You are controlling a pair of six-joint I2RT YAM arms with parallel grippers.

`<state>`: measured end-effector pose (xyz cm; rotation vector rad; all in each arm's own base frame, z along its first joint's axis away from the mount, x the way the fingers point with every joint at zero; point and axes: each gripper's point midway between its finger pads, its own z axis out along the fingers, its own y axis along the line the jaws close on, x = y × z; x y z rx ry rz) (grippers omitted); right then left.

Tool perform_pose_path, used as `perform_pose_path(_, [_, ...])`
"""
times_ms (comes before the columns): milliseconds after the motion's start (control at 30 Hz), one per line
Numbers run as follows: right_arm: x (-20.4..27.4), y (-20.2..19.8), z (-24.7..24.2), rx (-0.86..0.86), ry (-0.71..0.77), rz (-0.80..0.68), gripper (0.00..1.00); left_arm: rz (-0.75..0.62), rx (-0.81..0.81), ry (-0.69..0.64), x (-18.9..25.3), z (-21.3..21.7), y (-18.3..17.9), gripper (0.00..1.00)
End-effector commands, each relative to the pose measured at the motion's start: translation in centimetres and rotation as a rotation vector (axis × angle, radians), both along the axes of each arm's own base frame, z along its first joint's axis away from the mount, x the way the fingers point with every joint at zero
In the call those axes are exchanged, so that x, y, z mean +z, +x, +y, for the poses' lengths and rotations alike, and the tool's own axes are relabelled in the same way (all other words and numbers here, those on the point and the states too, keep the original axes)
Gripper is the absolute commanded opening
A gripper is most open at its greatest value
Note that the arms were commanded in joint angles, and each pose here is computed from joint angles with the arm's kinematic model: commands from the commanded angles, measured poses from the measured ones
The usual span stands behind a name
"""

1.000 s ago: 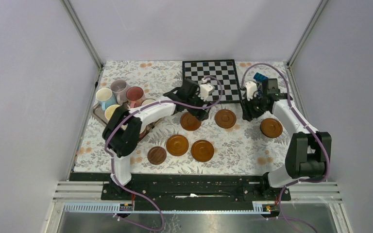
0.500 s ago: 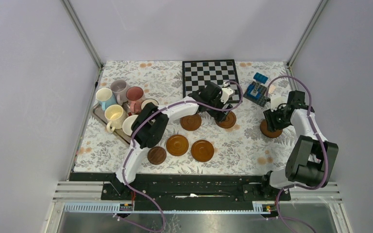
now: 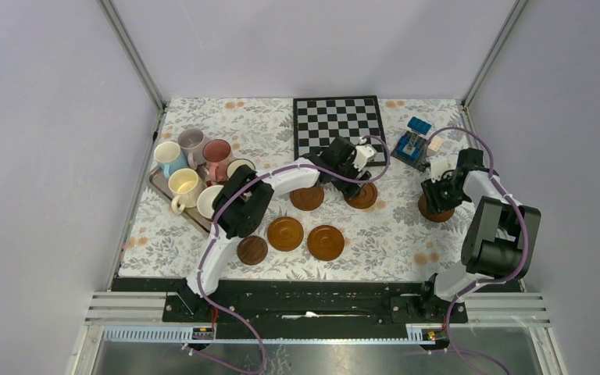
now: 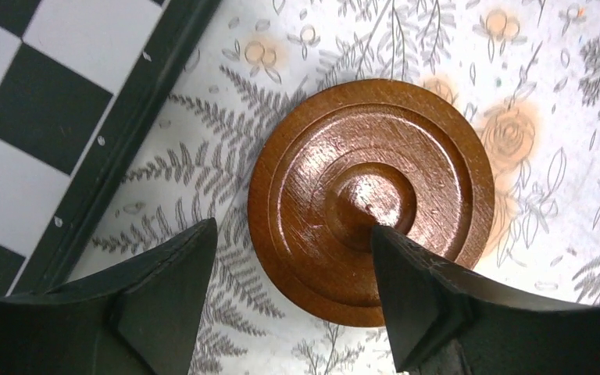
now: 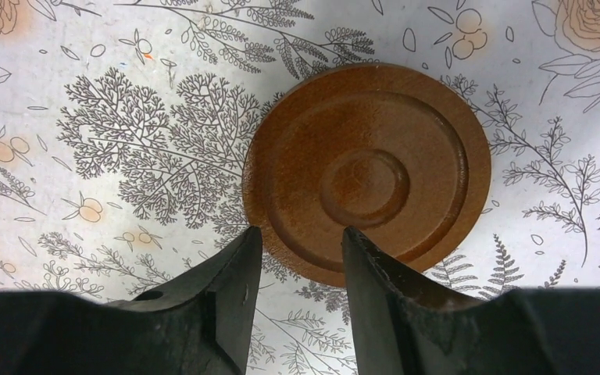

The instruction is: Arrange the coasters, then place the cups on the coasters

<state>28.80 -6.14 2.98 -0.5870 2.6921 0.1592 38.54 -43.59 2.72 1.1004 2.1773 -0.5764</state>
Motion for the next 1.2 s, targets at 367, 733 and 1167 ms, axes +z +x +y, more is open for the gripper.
perform_pose_path(367, [-2.3, 0.7, 4.8, 0.127, 0.045, 0.041, 0.48, 0.004, -0.011, 0.119, -0.1, 5.6, -2.4, 0.71])
perform_pose_path(733, [-3.2, 1.8, 9.3, 0.194, 0.093, 0.063, 0.48, 0.056, 0.033, 0.085, -0.4, 6.5, -1.4, 0.70])
perform_pose_path(1167, [-3.0, 3.6, 15.4, 0.226, 0.220, 0.097, 0.47, 0.110, 0.038, -0.009, 0.3, 5.7, -1.7, 0.69])
